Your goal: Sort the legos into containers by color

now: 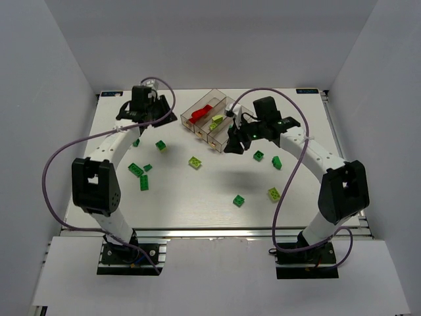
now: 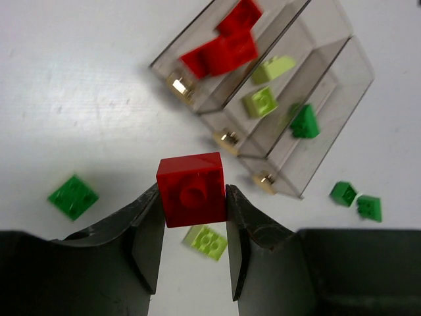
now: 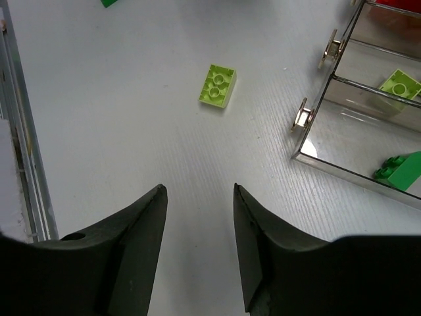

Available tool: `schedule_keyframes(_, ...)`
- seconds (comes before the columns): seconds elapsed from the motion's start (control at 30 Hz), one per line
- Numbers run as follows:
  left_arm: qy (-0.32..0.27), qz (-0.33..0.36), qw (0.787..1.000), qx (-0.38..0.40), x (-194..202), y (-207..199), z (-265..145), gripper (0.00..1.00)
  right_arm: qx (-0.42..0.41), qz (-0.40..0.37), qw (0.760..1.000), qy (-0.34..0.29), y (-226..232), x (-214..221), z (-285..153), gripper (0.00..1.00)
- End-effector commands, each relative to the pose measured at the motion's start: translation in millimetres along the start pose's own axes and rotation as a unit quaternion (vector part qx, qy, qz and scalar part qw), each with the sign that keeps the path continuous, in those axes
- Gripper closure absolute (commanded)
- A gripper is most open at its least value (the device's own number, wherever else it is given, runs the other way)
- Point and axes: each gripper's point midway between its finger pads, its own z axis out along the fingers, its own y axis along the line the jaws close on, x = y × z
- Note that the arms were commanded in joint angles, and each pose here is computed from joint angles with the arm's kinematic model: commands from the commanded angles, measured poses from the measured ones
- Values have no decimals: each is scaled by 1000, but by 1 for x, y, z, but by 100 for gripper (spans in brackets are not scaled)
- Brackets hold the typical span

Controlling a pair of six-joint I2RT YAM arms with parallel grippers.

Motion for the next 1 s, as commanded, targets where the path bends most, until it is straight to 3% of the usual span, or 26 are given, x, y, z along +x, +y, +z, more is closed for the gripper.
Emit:
schedule_keyframes(0.0,-23,5,999,33,-32,-36,9,72,6,-13,1000,-20,4,-11,-14,50)
schedule_keyframes(0.2,-13,19,998,53,-41,-61,53,72,15,-8,1000,-22,3,-5,-21,49)
schedule_keyframes(0.53,-20,-1,998,62,-48,-70,115,72,17,-1,1000,-22,-2,0,-24,48)
schedule_keyframes(0.97,-19,-6,998,53,-50,-72,154,65,14,12,1000,-20,-5,9,-23,46)
